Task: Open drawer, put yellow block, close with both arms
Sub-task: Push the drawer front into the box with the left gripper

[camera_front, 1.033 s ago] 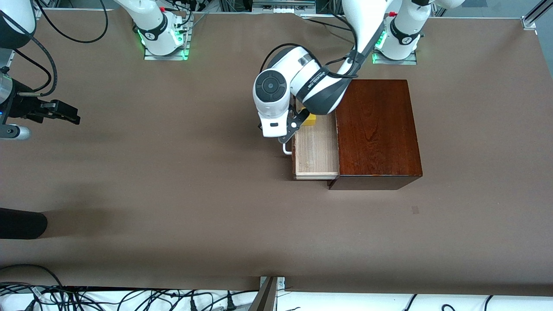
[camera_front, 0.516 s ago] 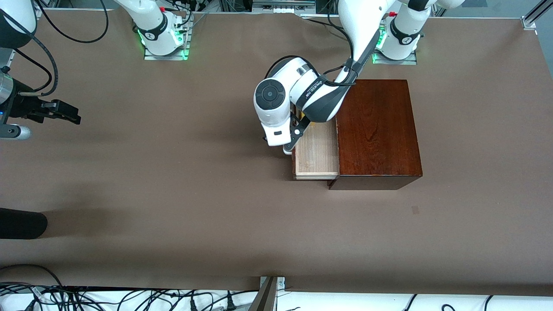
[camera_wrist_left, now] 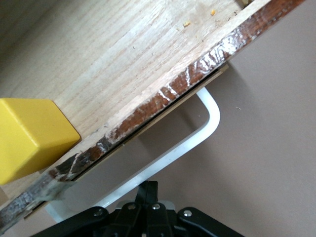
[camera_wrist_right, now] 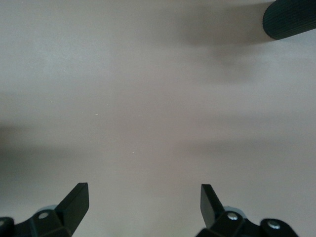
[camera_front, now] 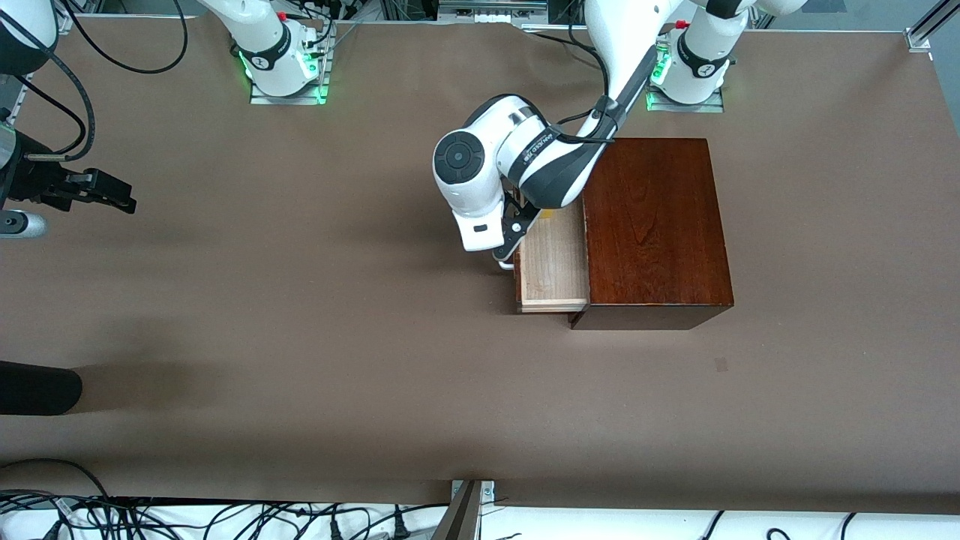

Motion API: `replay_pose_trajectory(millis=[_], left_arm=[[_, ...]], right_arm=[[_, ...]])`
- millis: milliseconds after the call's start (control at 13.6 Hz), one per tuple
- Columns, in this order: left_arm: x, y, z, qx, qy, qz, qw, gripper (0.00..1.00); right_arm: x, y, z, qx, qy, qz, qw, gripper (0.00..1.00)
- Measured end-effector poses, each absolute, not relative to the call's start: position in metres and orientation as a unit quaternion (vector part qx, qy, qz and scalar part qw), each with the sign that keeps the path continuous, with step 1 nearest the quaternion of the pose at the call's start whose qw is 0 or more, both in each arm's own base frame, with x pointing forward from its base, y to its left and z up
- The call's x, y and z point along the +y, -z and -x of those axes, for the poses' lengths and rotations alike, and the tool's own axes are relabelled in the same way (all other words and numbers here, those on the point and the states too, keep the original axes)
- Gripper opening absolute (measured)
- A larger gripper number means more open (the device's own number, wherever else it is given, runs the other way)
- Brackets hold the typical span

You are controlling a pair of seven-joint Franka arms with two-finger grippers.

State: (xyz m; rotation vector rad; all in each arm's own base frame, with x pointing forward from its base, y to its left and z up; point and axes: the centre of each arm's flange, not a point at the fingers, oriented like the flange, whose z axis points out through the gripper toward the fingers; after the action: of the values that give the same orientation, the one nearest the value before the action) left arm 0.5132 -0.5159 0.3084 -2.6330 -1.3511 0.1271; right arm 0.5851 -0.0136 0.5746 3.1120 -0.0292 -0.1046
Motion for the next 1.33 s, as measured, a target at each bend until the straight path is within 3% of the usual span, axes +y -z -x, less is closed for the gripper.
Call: replay_pose_trajectory(millis=[811,1328], left_arm=[[-0.487,-0.309,-0.532,-0.406,-0.070,0.905,0.105,0.01],[-0.423,-0.306,-0.576,-0.389,-0.067,0.909,0.134,0.01]], right_arm=[[-0.011,-0.575,-0.585,-0.007,0.034,-0.999,0.014,1.00],[-0.009,-0.575,-0.585,-0.005,0.034,-0.999,0.014,1.00]])
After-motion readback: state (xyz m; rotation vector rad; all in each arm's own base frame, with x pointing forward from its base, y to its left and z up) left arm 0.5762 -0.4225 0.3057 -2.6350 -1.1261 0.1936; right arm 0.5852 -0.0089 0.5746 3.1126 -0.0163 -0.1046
